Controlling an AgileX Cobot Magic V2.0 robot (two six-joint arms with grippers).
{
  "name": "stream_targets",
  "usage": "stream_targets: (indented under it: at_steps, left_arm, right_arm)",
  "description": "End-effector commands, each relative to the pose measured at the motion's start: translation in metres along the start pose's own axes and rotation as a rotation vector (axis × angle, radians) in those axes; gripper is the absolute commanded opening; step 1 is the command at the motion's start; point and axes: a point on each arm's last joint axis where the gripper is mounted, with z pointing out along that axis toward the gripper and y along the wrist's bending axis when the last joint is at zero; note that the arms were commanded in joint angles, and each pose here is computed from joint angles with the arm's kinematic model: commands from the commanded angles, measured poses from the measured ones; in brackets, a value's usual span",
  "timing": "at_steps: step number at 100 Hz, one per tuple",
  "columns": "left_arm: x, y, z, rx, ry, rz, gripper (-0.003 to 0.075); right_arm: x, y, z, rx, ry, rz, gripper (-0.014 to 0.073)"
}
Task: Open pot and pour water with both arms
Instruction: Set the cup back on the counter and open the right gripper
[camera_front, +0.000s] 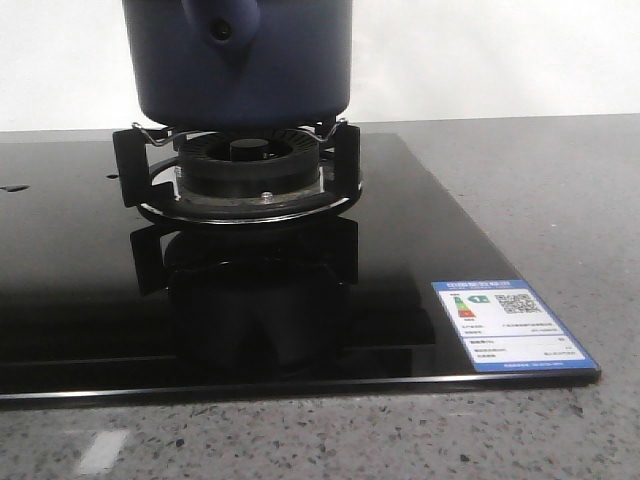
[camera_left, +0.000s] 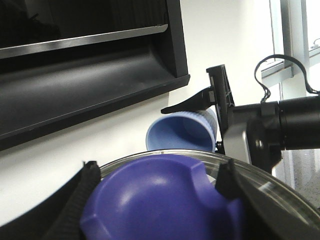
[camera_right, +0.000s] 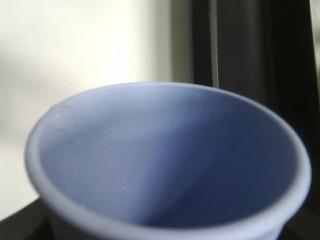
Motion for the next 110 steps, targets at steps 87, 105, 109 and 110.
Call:
stream_targets:
  at_steps: [87,105,109,110]
  left_arm:
    - [-0.004,-0.001,0.01,0.069,-0.04,-0.1,0.0207]
    - [-0.001,-0.002,0.013,0.084,-0.033,-0.104,0.0207]
    - [-0.001,-0.002,0.013,0.088,-0.033,-0.104,0.0207]
    - [-0.001,-0.002,0.013,0.088,-0.033,-0.104,0.0207]
  right_arm:
    - [0.15,0.08,-0.188,0.23,0.244,1.289,0.0248]
    - [0.158,0.105,-0.184,0.175,0.307,1.327,0.0248]
    - [0.16,0.108,-0.182,0.164,0.32,1.334,0.0248]
    - [0.16,0.109,-0.181,0.161,0.324,1.336,0.0248]
